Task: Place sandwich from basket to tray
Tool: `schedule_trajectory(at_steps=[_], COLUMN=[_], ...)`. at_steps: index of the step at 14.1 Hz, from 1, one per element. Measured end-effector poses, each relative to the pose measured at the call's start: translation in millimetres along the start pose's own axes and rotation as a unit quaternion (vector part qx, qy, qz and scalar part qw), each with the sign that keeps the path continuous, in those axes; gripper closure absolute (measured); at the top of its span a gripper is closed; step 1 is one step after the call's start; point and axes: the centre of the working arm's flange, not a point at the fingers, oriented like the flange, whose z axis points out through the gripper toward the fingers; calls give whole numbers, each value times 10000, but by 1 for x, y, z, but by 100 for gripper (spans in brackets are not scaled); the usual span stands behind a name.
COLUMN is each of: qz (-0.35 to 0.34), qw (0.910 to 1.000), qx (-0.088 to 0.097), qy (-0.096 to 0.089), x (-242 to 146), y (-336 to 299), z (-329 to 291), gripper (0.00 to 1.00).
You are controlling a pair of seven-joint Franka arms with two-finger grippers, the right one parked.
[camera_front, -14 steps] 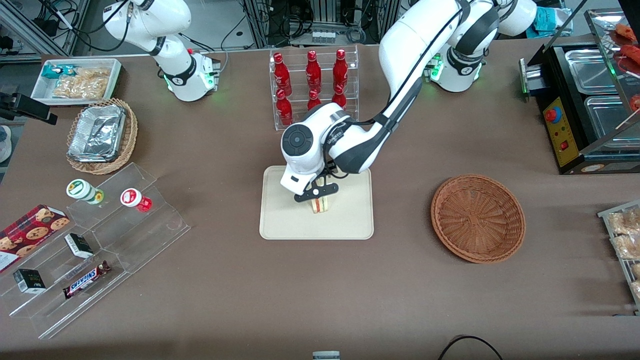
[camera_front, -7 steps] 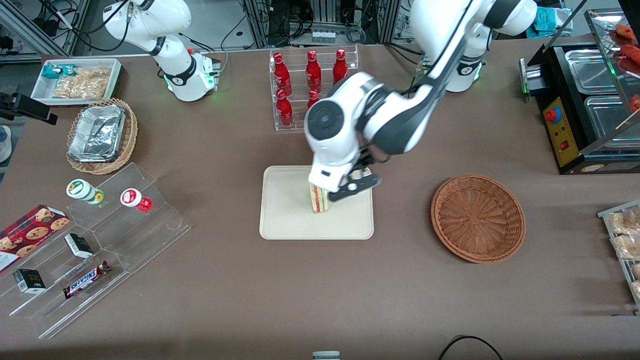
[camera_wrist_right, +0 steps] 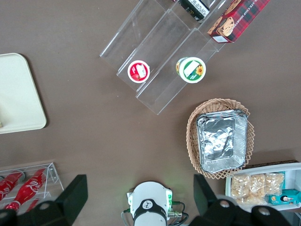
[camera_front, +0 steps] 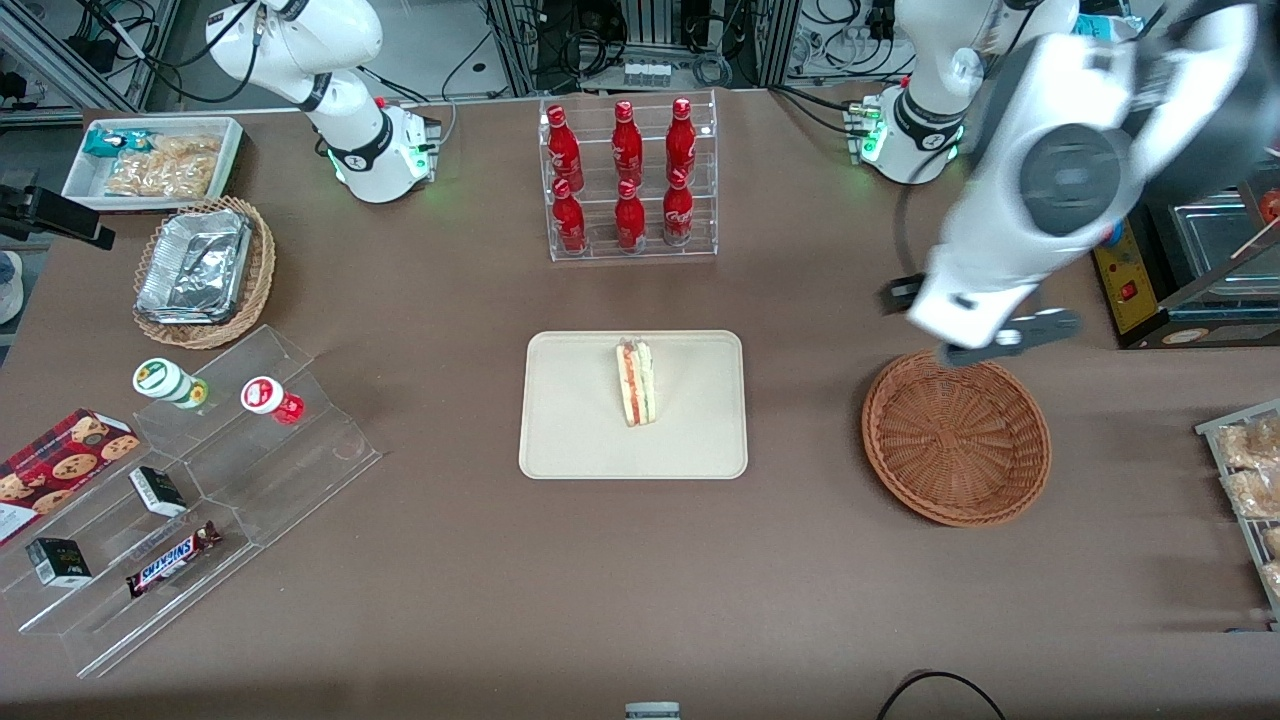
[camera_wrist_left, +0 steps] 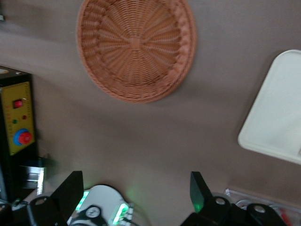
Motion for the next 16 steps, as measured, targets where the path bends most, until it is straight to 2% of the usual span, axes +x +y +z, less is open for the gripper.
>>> schedule_trajectory(at_steps=[3,6,11,12,14,16], qz=[-166,-213,-72,-49,28,76], qw=[9996,9992,9992,9990,9971,9957], qx=[-166,-323,-381,-439,-745,-917], qy=[-158,-108,37,86,125,94], x=[10,6,-2,-4,-6,-5], y=[-88,-142,-131,-129,-124,-120], z=[-11,-23,-37,-43,-54,-56], gripper=[0,0,0,0,0,0])
